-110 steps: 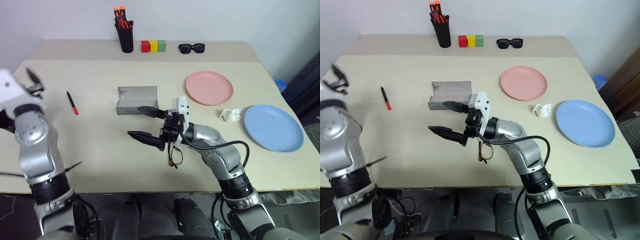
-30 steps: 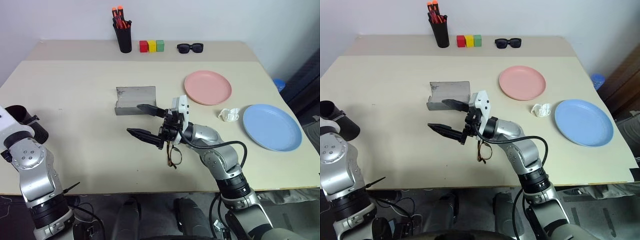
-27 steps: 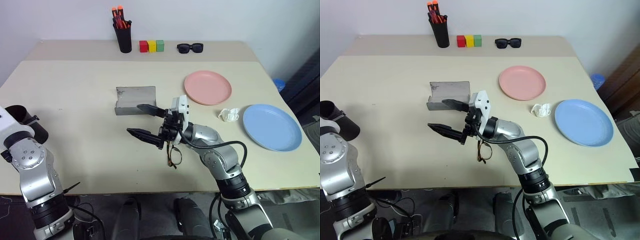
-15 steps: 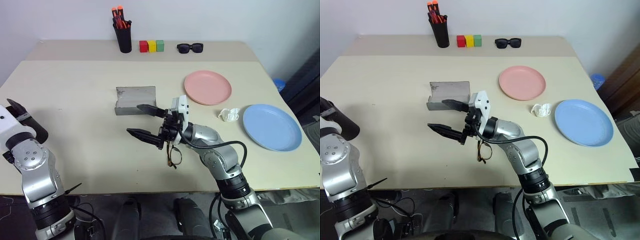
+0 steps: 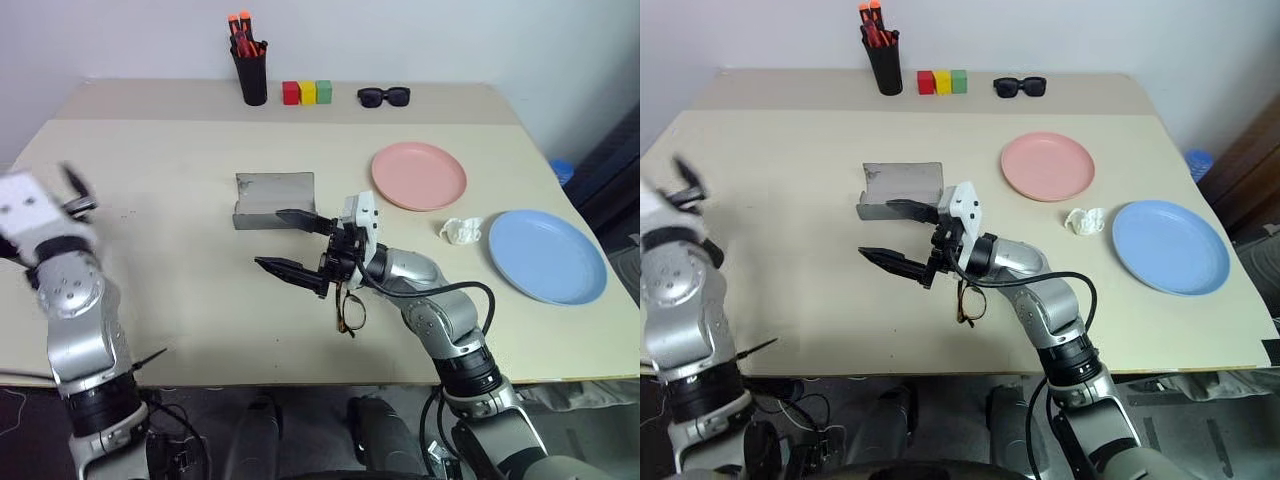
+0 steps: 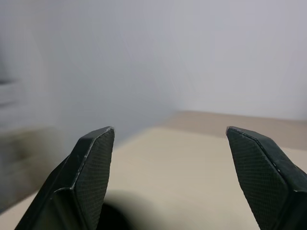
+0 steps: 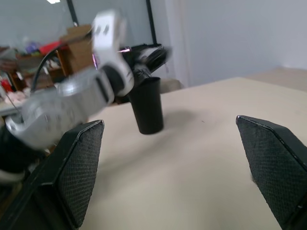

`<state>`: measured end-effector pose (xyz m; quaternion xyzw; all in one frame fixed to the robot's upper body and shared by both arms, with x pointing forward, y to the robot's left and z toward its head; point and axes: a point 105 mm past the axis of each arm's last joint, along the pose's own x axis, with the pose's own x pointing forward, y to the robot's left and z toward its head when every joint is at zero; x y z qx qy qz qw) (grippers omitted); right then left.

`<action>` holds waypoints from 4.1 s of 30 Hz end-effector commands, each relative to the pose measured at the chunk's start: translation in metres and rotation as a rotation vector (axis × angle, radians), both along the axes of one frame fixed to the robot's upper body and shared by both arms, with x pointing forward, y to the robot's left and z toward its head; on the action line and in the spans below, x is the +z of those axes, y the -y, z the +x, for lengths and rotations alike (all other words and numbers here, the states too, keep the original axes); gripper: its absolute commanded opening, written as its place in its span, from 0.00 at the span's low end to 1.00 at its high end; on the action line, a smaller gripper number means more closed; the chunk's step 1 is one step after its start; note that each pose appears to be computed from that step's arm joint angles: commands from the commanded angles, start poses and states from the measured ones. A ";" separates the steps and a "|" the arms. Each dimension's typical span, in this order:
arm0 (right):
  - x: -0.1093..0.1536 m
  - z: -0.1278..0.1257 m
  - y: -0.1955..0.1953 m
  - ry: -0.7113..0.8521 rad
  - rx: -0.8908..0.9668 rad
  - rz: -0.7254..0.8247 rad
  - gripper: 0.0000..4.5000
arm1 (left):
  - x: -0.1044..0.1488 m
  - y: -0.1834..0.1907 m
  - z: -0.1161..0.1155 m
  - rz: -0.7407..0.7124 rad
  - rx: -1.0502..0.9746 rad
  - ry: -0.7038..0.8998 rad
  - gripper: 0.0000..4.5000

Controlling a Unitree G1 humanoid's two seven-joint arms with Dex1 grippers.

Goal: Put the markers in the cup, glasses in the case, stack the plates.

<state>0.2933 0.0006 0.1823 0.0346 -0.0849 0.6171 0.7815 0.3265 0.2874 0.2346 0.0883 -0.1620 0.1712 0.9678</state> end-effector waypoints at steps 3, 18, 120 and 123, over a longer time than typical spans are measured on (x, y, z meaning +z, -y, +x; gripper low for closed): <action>-0.003 0.023 0.046 0.101 -0.097 -0.242 1.00 | -0.040 0.079 0.026 0.187 -0.539 -0.393 1.00; -0.006 0.019 0.148 0.079 -0.368 -0.464 1.00 | -0.084 0.124 0.058 0.480 -1.081 -0.835 1.00; -0.028 0.007 0.076 1.052 0.157 -0.829 0.02 | -0.103 0.102 -0.106 0.229 -1.153 -0.822 0.54; -0.001 0.008 0.071 0.952 0.093 -0.796 0.02 | -0.101 0.089 -0.102 0.216 -1.085 -0.787 0.54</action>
